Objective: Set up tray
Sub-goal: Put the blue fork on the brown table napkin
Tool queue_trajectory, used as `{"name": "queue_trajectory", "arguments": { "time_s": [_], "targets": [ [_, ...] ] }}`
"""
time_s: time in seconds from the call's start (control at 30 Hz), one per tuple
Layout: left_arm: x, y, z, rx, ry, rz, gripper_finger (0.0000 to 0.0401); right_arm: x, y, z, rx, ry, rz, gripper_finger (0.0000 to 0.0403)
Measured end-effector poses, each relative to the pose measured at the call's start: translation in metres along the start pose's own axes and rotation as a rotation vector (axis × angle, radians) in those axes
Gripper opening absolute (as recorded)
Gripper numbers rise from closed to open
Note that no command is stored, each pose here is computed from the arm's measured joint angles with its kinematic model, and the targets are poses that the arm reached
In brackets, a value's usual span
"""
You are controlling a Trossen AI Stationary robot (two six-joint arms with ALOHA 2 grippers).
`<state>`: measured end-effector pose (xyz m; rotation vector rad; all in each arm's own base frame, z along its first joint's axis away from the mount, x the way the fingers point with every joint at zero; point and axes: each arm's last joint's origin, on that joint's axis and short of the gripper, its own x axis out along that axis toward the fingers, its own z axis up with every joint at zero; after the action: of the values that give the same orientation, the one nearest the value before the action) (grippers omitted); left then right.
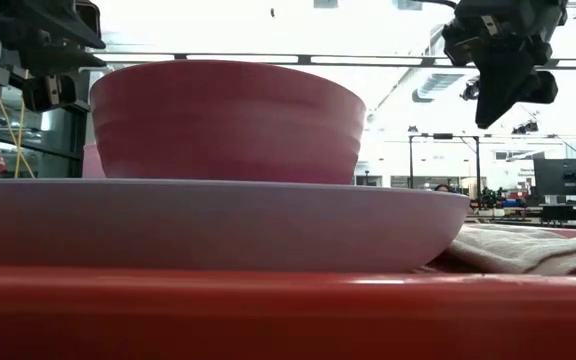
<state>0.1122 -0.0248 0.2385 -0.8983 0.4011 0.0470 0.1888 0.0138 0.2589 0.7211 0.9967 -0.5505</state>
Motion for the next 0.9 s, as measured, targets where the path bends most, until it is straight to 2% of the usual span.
{"name": "queue_trajectory", "arguments": {
  "time_s": [0.37,0.63,0.9],
  "targets": [
    [0.000,0.000,0.001,0.008,-0.024,0.016,0.0111,0.000,0.000,0.001,0.005,0.025,0.020,0.0000],
    [0.000,0.001,0.001,0.005,-0.035,0.022,0.0111,-0.001,-0.010,-0.009,0.147,0.217,-0.033,0.0001],
    [0.000,0.001,0.001,0.000,-0.041,0.028,0.0111,-0.002,-0.010,-0.011,0.209,0.288,-0.014,0.0001]
  ]
}}
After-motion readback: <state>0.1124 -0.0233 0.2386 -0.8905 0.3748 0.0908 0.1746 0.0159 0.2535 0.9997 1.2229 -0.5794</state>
